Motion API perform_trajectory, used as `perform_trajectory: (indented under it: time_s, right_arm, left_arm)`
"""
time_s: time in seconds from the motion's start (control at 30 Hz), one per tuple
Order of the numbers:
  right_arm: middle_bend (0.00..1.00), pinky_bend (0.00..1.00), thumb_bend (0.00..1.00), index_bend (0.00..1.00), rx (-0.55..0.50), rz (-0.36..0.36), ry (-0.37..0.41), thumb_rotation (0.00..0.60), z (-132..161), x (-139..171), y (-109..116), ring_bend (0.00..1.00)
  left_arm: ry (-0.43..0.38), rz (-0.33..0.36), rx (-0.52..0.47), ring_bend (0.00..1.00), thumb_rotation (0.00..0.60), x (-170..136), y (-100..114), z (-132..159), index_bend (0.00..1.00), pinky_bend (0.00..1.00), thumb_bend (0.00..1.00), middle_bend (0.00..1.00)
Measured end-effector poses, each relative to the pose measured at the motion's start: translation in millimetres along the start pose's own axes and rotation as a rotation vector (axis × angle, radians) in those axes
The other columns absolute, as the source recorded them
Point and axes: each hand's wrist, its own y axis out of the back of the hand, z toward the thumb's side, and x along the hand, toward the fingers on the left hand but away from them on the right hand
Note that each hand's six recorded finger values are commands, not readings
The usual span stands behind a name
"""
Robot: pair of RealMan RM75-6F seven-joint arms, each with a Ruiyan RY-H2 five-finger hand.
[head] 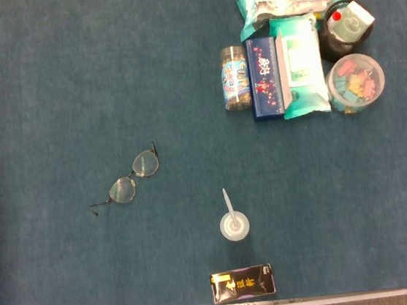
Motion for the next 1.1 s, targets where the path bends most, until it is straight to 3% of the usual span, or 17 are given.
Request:
perform_trajectory:
  time_s: [0.53,0.87,1.1]
  right_arm:
    - [0.45,0.3,0.52,0.56,-0.022,-0.018,-0.015,0.6,-6.2,5.7,5.6,0.32]
    - [0.45,0.3,0.52,0.56,-0.046,-0.07,0.014,0.6,-1.6,13.4,16.8,0.32]
    - [0.45,0.3,0.52,0.56,-0.065,-0.111,0.014,0.6,-5.0,14.9,24.0,0.32]
  left_arm:
    - [-0.024,-0.023,0.006,0.44,0.6,4.3,-6.3,7.1,0.45,0.63,0.02,0.39]
    - [-0.051,-0.052,-0.011,0.44,0.6,0.3,-10.8,14.2,0.44,0.63,0.02,0.39]
    - [-0.107,-0.11,-0.009,0.38,0.6,-5.3,-20.1,27.5,0.34,0.63,0.02,0.35]
